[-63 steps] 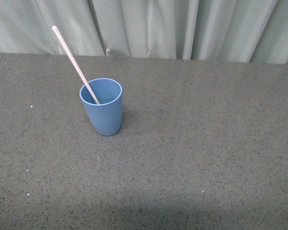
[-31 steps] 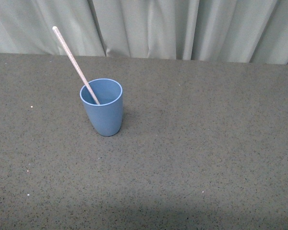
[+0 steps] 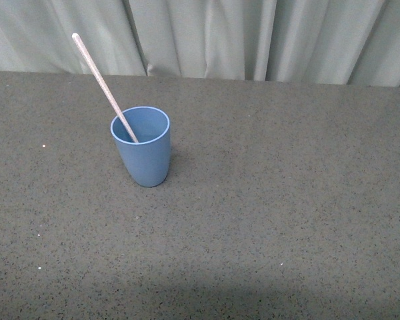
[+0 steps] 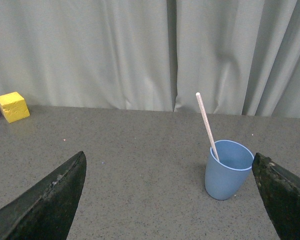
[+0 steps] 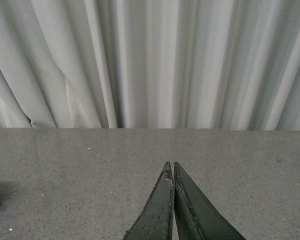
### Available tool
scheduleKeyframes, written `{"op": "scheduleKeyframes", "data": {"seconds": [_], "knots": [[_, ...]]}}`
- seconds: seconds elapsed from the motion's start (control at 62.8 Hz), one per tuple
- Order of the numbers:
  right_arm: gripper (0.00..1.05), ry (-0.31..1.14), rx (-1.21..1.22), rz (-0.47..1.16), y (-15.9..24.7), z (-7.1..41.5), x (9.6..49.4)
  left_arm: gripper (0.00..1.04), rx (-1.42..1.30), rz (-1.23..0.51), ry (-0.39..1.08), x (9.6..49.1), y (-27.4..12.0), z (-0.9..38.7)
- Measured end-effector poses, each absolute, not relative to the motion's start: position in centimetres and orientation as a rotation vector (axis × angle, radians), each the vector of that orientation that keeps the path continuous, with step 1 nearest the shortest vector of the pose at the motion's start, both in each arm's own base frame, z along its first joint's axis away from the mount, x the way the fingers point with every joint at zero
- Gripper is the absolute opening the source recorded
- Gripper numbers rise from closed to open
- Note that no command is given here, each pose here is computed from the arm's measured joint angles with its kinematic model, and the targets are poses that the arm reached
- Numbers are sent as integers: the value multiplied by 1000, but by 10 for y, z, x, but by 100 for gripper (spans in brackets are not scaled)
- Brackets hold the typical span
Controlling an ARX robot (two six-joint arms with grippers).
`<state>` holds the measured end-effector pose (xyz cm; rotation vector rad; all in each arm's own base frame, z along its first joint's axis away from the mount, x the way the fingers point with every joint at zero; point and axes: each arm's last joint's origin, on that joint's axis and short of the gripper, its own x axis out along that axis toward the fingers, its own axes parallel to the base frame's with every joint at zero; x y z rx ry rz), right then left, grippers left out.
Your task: Transfer chopsticks to blue cup
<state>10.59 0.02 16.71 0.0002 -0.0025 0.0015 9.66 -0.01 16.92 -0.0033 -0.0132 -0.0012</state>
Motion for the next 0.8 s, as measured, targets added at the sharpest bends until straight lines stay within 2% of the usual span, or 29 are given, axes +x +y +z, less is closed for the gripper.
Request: {"op": "scheduleKeyframes", "data": {"seconds": [0.271, 0.796], "knots": [[2, -2, -1, 4, 0, 165, 98, 98, -3, -1, -13, 97, 0, 169], [94, -2, -1, 4, 0, 165, 98, 98, -3, -1, -13, 97, 0, 169]]}}
